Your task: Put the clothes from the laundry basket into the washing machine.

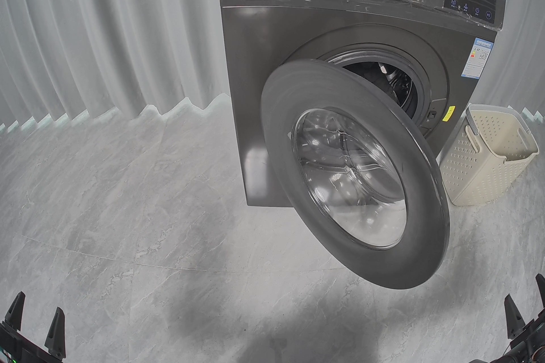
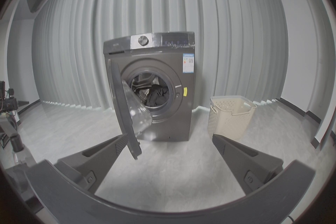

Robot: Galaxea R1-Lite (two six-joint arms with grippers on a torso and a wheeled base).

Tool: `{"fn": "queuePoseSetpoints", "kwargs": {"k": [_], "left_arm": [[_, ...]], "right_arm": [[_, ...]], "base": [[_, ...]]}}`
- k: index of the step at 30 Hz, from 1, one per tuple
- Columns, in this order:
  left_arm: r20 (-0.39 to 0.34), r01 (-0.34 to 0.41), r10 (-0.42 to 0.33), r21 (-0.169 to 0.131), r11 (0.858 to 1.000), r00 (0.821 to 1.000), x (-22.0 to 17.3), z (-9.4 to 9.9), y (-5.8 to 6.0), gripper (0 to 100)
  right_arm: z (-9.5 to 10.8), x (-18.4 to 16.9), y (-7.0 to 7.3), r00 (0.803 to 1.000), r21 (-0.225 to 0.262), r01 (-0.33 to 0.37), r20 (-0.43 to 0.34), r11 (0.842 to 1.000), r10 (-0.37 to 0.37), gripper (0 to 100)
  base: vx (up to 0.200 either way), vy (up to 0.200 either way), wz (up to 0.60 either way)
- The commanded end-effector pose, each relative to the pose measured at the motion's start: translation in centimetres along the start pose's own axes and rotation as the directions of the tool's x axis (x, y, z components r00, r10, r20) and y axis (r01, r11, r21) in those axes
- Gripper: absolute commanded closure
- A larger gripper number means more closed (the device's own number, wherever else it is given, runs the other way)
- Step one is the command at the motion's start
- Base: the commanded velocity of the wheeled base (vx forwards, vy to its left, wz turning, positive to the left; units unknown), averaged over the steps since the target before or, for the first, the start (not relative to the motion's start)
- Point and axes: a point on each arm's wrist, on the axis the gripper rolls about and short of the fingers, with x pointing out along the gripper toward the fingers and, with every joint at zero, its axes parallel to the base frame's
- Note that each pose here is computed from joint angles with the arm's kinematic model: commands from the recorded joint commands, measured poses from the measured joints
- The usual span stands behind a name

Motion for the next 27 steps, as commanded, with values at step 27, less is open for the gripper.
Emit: {"fn": "queuePoseSetpoints", "kwargs": {"k": [27], "left_arm": [[-0.027, 0.037, -0.036, 0.046, 0.998, 0.999, 0.1, -0.6, 0.0, 0]], "right_arm": [[8.3, 11.0, 2.9, 0.793, 0.06, -0.532, -0.313, 0.844, 0.522, 0]], "base": [[0.0, 0.0, 0.0]]}}
